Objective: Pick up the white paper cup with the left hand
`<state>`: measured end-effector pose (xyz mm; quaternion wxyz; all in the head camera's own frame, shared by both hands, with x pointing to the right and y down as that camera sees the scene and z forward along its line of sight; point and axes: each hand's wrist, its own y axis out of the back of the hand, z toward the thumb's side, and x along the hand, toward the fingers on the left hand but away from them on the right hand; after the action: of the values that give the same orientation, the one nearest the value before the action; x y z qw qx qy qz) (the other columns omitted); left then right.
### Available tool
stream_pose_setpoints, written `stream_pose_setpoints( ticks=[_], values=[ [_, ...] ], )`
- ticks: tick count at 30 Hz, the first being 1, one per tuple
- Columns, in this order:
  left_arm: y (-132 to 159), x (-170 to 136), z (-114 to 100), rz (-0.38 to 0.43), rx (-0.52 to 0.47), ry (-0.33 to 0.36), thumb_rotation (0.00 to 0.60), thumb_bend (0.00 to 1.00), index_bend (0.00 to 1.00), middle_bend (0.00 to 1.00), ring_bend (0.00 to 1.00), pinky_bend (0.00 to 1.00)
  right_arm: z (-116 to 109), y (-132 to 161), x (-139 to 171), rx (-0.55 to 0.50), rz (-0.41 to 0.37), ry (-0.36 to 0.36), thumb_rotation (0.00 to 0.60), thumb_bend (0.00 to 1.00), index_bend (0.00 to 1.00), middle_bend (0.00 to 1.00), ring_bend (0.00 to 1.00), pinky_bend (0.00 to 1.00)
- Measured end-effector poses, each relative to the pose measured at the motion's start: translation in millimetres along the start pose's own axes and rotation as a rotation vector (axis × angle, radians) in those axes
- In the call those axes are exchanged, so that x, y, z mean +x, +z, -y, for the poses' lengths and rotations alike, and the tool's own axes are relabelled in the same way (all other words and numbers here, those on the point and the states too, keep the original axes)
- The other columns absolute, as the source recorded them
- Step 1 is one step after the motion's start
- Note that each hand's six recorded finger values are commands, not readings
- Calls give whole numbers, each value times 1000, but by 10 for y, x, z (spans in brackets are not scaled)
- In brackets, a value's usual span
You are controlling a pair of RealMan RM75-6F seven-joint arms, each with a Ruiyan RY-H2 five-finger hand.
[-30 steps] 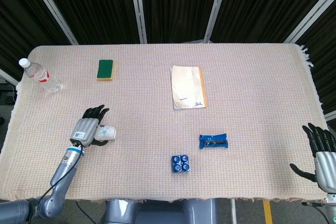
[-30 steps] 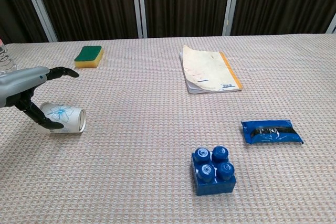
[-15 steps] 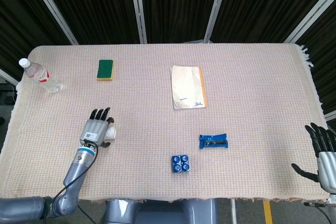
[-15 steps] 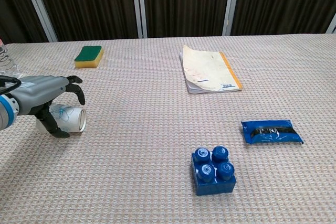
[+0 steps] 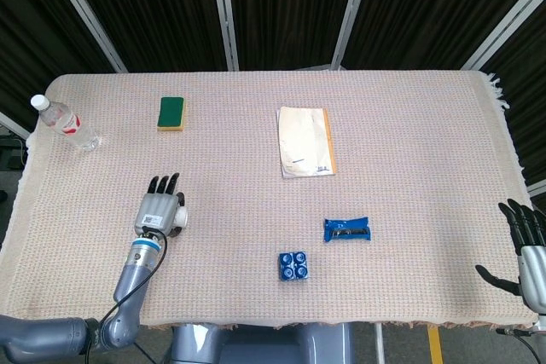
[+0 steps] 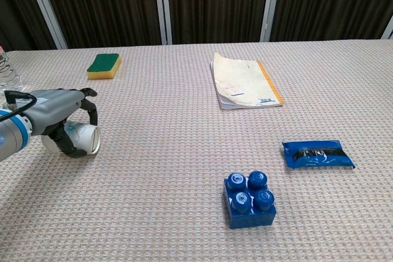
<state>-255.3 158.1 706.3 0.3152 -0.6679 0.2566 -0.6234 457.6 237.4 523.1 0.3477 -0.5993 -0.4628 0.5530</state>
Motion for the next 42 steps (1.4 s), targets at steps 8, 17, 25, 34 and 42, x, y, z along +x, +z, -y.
stream_pose_setpoints(
  ticks=[8, 17, 25, 34, 42],
  values=[
    [149, -35, -157, 99, -325, 72, 600, 184, 438, 0, 0, 0, 9, 12, -4, 1, -2, 2, 600, 0, 0, 0, 0, 0],
    [301, -20, -142, 266, -701, 71, 600, 184, 436, 0, 0, 0, 15, 14, -7, 3, -4, 3, 600, 0, 0, 0, 0, 0],
    [218, 102, 153, 318, -746, 14, 600, 186, 437, 0, 0, 0, 22, 19, -8, 8, -6, 5, 600, 0, 0, 0, 0, 0],
    [120, 105, 320, 310, -735, -27, 600, 184, 374, 0, 0, 0, 31, 20, -9, 11, -7, 6, 600, 0, 0, 0, 0, 0],
    [-134, -9, 299, 289, -711, -5, 600, 184, 145, 0, 0, 0, 39, 32, -6, 13, -10, 5, 600, 0, 0, 0, 0, 0]
  ],
)
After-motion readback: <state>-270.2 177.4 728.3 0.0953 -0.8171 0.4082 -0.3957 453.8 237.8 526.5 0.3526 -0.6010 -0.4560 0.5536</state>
